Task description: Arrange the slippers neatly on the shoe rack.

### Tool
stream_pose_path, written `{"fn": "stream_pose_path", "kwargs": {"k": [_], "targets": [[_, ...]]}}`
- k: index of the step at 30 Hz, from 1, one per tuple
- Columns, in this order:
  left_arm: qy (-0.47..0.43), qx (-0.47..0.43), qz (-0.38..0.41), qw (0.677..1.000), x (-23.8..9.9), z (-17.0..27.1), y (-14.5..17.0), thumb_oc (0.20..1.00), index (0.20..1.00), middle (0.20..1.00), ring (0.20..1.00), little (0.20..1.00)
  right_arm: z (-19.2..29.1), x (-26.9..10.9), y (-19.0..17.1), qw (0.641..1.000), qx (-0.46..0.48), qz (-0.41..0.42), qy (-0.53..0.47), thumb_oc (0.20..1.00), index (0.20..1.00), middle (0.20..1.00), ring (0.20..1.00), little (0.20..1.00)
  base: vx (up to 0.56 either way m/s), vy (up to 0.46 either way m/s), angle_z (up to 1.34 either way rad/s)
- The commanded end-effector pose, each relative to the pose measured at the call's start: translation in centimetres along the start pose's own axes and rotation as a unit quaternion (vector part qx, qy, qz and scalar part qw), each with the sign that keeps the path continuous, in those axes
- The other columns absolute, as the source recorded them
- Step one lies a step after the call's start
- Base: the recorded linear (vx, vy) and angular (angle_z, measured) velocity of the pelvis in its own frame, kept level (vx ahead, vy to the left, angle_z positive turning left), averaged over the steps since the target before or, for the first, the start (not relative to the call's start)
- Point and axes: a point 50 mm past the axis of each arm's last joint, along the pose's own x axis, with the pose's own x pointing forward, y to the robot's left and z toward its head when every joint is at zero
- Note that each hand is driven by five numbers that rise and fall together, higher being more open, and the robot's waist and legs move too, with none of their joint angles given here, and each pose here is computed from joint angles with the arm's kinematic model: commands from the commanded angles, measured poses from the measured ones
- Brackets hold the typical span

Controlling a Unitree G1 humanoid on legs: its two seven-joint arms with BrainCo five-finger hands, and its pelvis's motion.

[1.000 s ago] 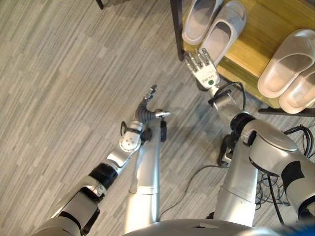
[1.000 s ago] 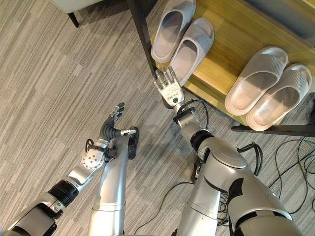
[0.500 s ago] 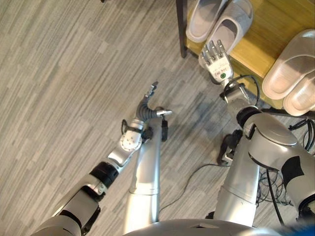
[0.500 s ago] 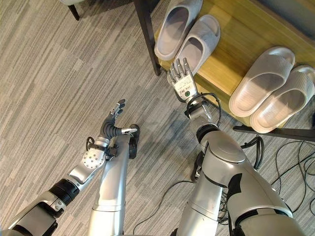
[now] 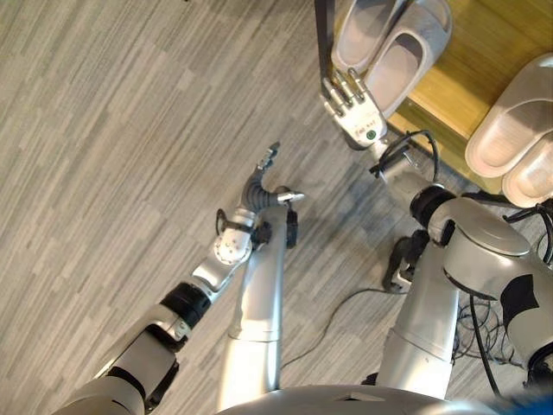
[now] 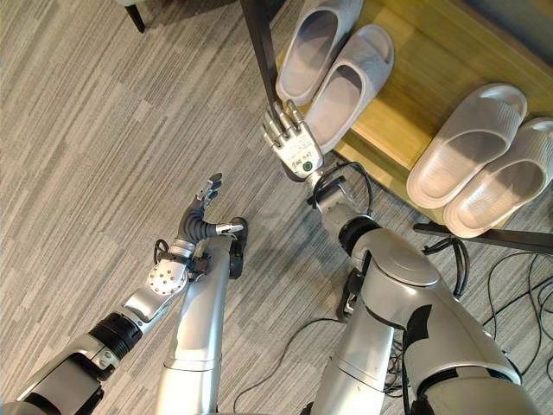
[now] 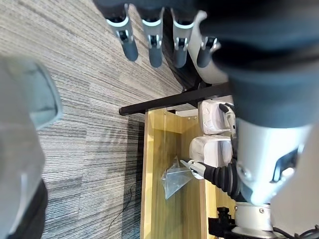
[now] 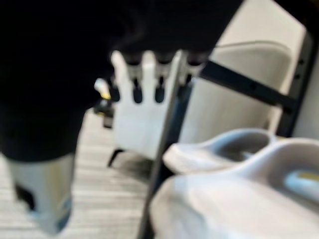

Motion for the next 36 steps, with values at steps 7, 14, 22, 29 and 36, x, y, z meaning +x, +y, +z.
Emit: {"fn": "stream_pose_path", "kwargs": {"k": [7,14,22,29,36], "targets": [[0.093,0.044,-0.026,0.994,-3.5,-4.3,-0.4,1.000,1.000,1.000,1.000,1.000,2.6,0.3,-0.4,0.994,0.064,0.048,-0.069,1.000,1.000,1.000,1.000,1.000,0.00,-0.005,0.00],[0.093,0.045,-0.036,0.994,-3.6,-4.4,-0.7,1.000,1.000,1.000,1.000,1.000,3.4,-0.4,0.8,0.988,0.088,0.115,-0.058,1.000,1.000,1.000,1.000,1.000,0.00,0.000,0.00],[0.093,0.035,-0.045,0.994,-3.6,-4.3,-0.7,1.000,1.000,1.000,1.000,1.000,1.1,-0.7,1.8,0.985,0.083,0.149,-0.006,1.000,1.000,1.000,1.000,1.000,0.00,0.000,0.00],[0.093,0.034,-0.050,0.994,-3.6,-4.2,-0.8,1.000,1.000,1.000,1.000,1.000,-1.1,0.3,1.4,0.987,0.067,0.141,0.039,1.000,1.000,1.000,1.000,1.000,0.00,0.000,0.00],[0.095,0.030,-0.051,0.994,-3.7,-4.3,-1.1,1.000,1.000,1.000,1.000,1.000,-3.0,0.9,1.1,0.986,0.050,0.133,0.085,1.000,1.000,1.000,1.000,1.000,0.00,0.000,0.00]]}}
